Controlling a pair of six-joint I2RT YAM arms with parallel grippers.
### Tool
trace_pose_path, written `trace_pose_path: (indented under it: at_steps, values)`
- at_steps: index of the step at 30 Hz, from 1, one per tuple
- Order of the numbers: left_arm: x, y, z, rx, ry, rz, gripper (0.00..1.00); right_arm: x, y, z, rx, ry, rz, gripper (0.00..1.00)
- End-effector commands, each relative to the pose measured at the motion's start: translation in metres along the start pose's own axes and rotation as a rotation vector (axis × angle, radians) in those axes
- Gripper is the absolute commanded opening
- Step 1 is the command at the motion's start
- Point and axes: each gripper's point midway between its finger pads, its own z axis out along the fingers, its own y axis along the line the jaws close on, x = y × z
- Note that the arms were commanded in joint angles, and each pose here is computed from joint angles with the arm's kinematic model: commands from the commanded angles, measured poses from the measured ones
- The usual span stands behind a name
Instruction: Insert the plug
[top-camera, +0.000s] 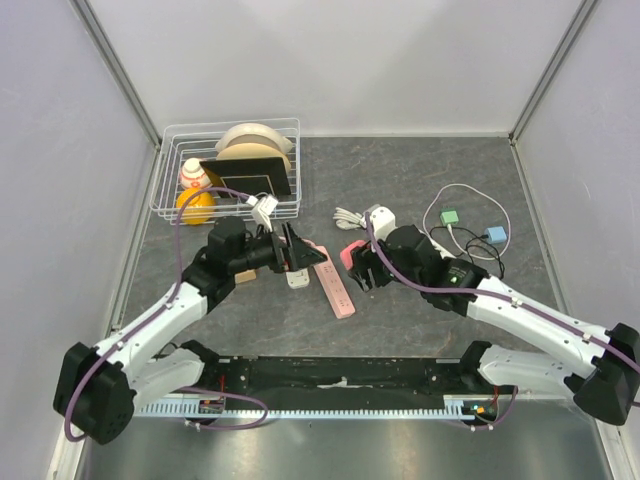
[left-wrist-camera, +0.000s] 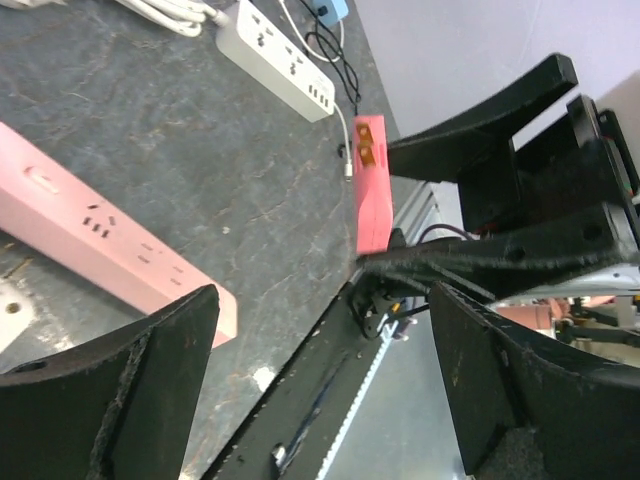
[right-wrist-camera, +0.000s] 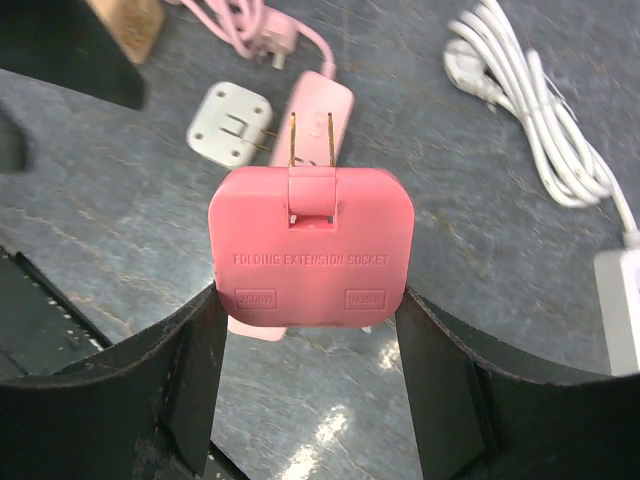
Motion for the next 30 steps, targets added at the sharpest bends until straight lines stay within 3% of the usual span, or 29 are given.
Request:
trace_pose_path:
  at_steps: [1,14,30]
  values:
    - [-0.025,-0.035,0.015,0.088,-0.077,-0.071,0.91,-0.037,0.027,-0.009,-0.084,-0.113,-0.034,0.32]
    - [-0.024,-0.038,0.043,0.052,-0.059,-0.112,0.77,-0.047,0.05,-0.012,-0.131,-0.147,-0.067,0.32]
    - [-0.013,-0.053,0.041,0.066,0.048,-0.035,0.46,-0.04,0.056,-0.009,-0.141,-0.126,-0.094,0.33]
